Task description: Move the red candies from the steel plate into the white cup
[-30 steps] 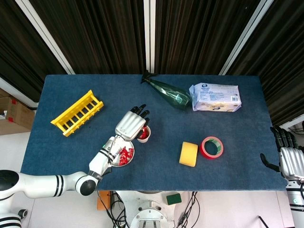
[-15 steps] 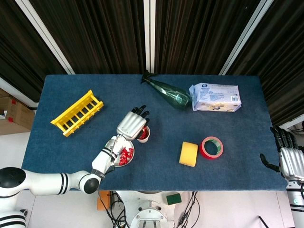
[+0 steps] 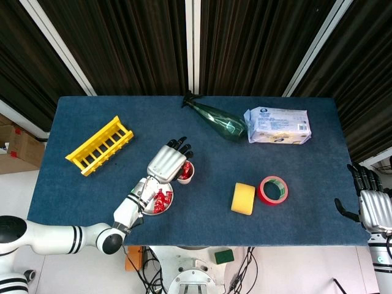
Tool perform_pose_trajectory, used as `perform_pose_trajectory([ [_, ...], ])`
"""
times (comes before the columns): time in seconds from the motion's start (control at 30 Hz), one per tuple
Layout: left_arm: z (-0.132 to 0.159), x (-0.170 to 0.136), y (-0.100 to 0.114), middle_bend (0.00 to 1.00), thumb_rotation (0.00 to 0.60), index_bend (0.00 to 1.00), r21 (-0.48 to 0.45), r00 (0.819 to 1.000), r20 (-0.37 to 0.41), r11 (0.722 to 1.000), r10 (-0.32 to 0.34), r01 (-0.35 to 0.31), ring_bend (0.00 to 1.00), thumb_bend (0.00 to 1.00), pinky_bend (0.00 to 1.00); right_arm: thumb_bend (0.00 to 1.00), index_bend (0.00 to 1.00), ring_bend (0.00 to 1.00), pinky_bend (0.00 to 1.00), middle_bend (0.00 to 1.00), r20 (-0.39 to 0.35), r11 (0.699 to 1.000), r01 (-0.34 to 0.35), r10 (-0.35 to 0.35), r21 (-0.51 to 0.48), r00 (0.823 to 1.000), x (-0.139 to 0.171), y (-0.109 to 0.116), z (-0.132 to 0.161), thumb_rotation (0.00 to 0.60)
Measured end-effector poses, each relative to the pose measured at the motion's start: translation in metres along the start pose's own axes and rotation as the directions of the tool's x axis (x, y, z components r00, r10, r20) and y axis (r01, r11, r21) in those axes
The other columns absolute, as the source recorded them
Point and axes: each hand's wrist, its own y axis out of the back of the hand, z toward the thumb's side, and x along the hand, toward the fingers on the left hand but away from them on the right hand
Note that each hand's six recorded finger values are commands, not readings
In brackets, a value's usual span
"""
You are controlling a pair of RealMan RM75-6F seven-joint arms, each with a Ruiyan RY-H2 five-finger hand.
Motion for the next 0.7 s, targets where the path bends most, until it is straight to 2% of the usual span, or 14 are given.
perform_pose_trajectory([
  [0.23, -0.022, -0.036, 0.004, 0.24, 0.6, 0.36, -0.005, 0.999, -0.046, 1.0, 0.015, -0.015, 0.08, 0.33, 0.23, 0.33, 0.0, 0.0, 0.0, 0.0, 0.005, 1.0, -0.002, 0.002, -0.002, 1.0, -0.001, 0.0, -0.001, 0.6],
  [0.47, -0.054, -0.088, -0.023, 0.24, 0.6, 0.36, -0.034, 0.992, -0.114, 0.998, -0.063, 0.06, 0.08, 0.32, 0.23, 0.33, 0.0, 0.0, 0.0, 0.0, 0.004, 1.0, -0.004, 0.004, 0.004, 1.0, -0.001, -0.002, 0.0, 0.6],
  [0.7, -0.054, -0.108, -0.047, 0.24, 0.6, 0.37, -0.055, 0.99, -0.088, 0.993, -0.109, 0.104, 0.08, 0.3, 0.23, 0.33, 0.0, 0.0, 0.0, 0.0, 0.003, 1.0, -0.007, 0.007, 0.008, 1.0, 0.0, -0.003, 0.002, 0.6],
])
